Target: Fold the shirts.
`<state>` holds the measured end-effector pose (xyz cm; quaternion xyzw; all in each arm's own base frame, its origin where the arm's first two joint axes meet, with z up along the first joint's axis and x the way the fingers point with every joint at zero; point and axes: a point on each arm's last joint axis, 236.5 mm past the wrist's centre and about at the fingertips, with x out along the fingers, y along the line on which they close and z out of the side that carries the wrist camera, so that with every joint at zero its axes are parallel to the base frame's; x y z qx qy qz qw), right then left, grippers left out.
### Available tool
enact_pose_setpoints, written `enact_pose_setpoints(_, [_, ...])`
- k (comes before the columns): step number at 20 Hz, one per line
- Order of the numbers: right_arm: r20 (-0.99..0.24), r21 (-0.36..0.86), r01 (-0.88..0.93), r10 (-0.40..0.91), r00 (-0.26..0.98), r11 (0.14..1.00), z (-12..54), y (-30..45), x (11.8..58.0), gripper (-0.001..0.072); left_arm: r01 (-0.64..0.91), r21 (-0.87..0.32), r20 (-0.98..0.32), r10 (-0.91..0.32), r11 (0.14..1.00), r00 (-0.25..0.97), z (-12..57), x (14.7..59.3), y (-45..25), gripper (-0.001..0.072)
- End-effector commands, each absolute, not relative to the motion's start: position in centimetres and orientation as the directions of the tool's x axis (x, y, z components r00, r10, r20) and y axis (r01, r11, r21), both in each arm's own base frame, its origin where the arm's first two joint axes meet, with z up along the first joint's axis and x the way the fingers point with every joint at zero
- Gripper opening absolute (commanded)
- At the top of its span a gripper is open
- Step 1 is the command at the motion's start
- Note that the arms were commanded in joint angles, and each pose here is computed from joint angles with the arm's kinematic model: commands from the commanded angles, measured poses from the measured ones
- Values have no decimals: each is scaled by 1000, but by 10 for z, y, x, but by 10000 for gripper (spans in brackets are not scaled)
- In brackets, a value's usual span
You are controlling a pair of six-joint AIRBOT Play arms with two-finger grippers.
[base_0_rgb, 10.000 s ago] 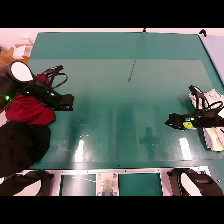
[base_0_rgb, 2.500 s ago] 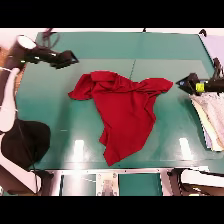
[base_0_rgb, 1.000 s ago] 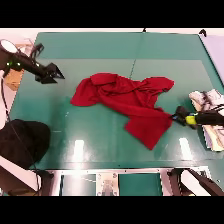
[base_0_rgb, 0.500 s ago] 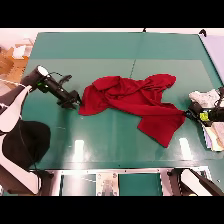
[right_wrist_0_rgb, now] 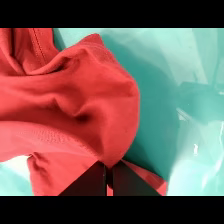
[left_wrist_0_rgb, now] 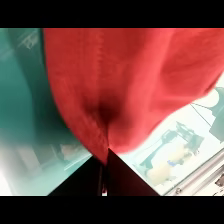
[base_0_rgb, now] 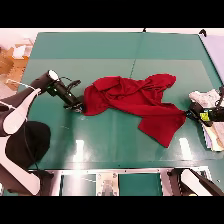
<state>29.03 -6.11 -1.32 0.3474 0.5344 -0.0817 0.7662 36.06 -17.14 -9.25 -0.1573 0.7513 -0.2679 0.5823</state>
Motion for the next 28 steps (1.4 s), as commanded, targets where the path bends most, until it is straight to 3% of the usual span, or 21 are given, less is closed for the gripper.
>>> enact_pose_setpoints(1, [-808,539,427,302,506,726,15,-49,314,22,143,-598,-797,-566,789,-209,-50,376,-176,21])
enact_pose_setpoints(4, [-623,661,209,370,689,721,120,-37,362,22,304,-550,-804,-592,778,60,62,418,-180,20])
enact_pose_setpoints(6, [-495,663,50,387,778,747,211,-29,377,22,451,-450,-718,-613,770,329,181,434,-181,21])
enact_pose_setpoints(8, [-358,601,-106,385,850,793,305,-18,376,22,523,-300,-523,-596,798,610,314,428,-169,21])
enact_pose_setpoints(10, [-219,490,-208,351,911,846,395,-8,359,23,514,-147,-228,-535,845,814,442,390,-146,21])
enact_pose_setpoints(13, [14,271,-249,255,967,930,511,1,312,22,408,0,229,-397,913,889,583,281,-101,21])
enact_pose_setpoints(16, [220,123,-176,146,965,977,584,7,261,23,323,64,426,-319,944,847,634,189,-74,21])
enact_pose_setpoints(18, [262,94,-131,102,960,987,594,8,245,22,303,74,447,-303,950,842,638,164,-68,21])
enact_pose_setpoints(21, [262,84,-112,87,961,990,594,7,242,23,320,66,365,-321,945,874,619,172,-72,21])
enact_pose_setpoints(25, [215,142,-122,90,972,982,576,-6,261,23,318,28,223,-316,948,922,574,225,-75,22])
enact_pose_setpoints(28, [89,258,-140,120,989,956,520,-29,304,23,319,-14,11,-319,948,948,501,294,-83,21])
